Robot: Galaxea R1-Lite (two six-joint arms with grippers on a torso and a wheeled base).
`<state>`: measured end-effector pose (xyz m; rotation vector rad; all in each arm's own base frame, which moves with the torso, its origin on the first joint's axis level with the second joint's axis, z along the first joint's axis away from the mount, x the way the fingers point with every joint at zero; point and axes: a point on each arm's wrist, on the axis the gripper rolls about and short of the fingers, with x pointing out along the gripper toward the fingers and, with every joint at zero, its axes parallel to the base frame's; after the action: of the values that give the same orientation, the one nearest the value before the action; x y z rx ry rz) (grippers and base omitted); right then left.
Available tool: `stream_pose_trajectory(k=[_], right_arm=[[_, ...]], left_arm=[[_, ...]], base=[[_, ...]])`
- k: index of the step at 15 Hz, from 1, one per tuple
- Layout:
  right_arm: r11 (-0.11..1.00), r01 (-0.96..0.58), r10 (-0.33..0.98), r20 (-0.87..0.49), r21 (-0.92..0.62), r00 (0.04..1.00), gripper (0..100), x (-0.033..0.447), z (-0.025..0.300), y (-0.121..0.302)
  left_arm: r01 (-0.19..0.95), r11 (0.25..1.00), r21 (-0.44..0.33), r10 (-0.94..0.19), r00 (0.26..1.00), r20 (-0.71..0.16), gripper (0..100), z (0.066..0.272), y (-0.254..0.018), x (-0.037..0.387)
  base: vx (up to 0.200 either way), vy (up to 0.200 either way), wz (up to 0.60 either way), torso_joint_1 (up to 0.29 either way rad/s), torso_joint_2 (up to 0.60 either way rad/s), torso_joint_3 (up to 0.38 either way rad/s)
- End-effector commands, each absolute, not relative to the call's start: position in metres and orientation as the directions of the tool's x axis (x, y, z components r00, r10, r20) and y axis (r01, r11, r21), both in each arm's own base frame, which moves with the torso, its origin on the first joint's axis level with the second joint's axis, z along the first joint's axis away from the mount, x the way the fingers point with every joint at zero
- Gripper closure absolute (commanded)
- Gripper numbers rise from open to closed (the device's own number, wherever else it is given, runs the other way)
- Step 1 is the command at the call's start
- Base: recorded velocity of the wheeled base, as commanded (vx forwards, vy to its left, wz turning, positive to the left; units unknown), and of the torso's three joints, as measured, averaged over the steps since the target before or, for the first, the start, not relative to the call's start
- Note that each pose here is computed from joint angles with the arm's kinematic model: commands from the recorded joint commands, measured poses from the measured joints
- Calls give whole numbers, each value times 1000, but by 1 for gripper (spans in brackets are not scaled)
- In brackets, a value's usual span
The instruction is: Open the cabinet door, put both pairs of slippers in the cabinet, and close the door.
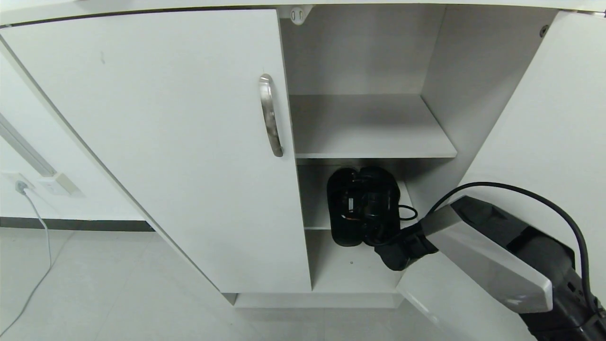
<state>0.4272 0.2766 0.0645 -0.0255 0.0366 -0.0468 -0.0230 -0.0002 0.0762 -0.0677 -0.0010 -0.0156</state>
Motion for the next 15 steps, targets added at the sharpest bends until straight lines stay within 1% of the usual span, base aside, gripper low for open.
stream_pose_trajectory(k=[1,6,8,9,11,12,14,15], right_arm=[[1000,18,-19,-23,-18,1000,0,400,84,275],[999,-38,38,4,-6,999,0,330,102,255],[996,-93,93,1,-7,996,0,292,108,246],[991,-132,132,-7,-13,991,0,275,106,243],[965,-261,261,3,-5,965,0,244,107,234],[947,-322,322,-4,-7,947,0,232,107,233],[938,-347,347,-19,-15,938,0,224,104,233],[938,-347,347,-24,-17,938,0,225,102,233]], left_arm=[[15,998,-67,-15,1000,0,100,76,0,-23],[17,998,-67,-17,1000,0,100,76,0,-23],[17,998,-66,-17,1000,0,100,76,0,-23],[17,998,-66,-17,1000,0,100,76,0,-23],[17,998,-66,-17,1000,0,100,76,0,-23],[17,998,-66,-17,1000,0,100,76,0,-23],[17,998,-64,-17,1000,0,100,76,0,-23],[17,998,-64,-17,1000,0,100,76,0,-23]], base=[[0,0,0,0,0,0],[0,0,0,0,0,0],[0,0,0,0,0,0],[0,0,0,0,0,0],[0,0,0,0,0,0],[0,0,0,0,0,0],[0,0,0,0,0,0],[-200,0,0,-7,-2,7]])
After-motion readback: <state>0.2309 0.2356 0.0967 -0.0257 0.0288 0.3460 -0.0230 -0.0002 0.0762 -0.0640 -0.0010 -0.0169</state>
